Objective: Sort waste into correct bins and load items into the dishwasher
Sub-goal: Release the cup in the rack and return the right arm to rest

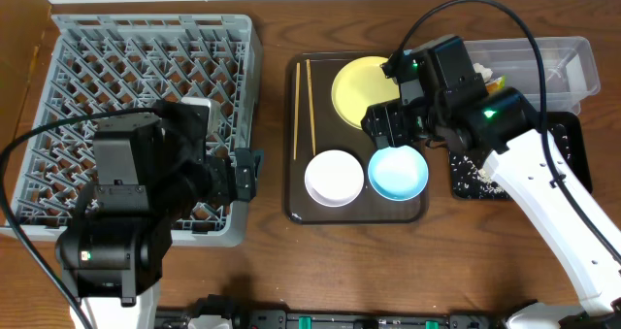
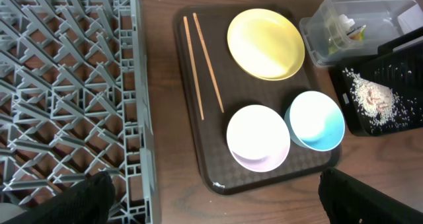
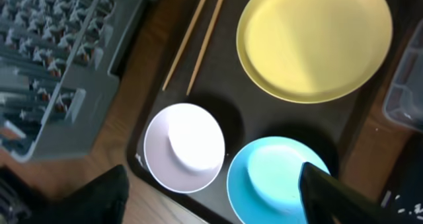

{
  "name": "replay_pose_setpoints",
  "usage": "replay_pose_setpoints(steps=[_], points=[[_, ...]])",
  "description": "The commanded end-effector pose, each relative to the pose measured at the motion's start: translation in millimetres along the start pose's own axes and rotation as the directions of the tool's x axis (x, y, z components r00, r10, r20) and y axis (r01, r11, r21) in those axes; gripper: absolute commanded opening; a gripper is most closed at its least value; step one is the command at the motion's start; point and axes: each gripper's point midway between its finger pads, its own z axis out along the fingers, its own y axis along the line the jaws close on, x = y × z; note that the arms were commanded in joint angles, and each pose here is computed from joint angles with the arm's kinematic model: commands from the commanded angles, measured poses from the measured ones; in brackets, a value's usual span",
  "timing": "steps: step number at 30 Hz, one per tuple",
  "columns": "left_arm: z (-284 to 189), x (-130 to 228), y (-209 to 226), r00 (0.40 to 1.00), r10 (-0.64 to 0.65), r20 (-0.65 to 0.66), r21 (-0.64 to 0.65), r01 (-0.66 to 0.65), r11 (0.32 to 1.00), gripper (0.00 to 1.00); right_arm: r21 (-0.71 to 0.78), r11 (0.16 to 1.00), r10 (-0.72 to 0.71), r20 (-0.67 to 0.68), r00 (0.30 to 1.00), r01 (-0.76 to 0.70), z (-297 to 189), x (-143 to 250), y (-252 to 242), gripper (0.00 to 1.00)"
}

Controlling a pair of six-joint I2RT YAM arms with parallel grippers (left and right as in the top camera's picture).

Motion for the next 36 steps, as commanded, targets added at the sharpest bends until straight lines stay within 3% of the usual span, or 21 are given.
replay_pose_setpoints(steps=[1, 2, 16, 19, 23, 25, 30, 36], points=[[-3.9, -3.8, 0.2, 1.0, 0.026, 0.013, -0.01, -0.026, 1.0, 0.99, 0.018, 1.0, 0.005, 0.002, 1.0, -0.005, 3.2, -1.4, -1.0, 0.88], [-3.9, -3.7, 0.2, 1.0, 0.026, 0.012, -0.01, -0.026, 1.0, 0.99, 0.013, 1.0, 0.005, 0.0, 1.0, -0.005, 3.2, -1.1, -0.1, 0.99], [-3.9, -3.7, 0.2, 1.0, 0.026, 0.012, -0.01, -0.026, 1.0, 0.98, 0.003, 1.0, 0.003, -0.017, 1.0, -0.003, 3.2, 3.0, 1.1, 0.99], [-3.9, -3.7, 0.2, 1.0, 0.026, 0.012, -0.01, -0.026, 1.0, 0.98, 0.038, 0.998, -0.047, -0.058, 0.997, 0.049, 1.2, 12.8, -8.2, 0.99], [-3.9, -3.8, 0.2, 1.0, 0.026, 0.013, -0.01, -0.026, 1.0, 0.98, 0.071, 0.997, 0.002, -0.08, 0.997, 0.004, -14.1, 20.7, -26.4, 0.99], [-3.9, -3.8, 0.2, 1.0, 0.026, 0.013, -0.01, -0.026, 1.0, 0.98, 0.077, 0.996, -0.034, -0.045, 0.998, 0.038, -25.3, 14.4, -32.7, 0.99], [-3.9, -3.7, 0.2, 1.0, 0.026, 0.012, -0.01, -0.026, 1.0, 0.98, 0.176, 0.952, -0.277, 0.143, 0.95, 0.251, -69.9, -10.6, -36.3, 0.99], [-3.9, -3.8, 0.2, 1.0, 0.026, 0.013, -0.01, -0.026, 1.0, 0.98, 0.302, 0.917, -0.376, 0.432, 0.82, 0.261, -107.8, -12.2, -43.1, 0.99]])
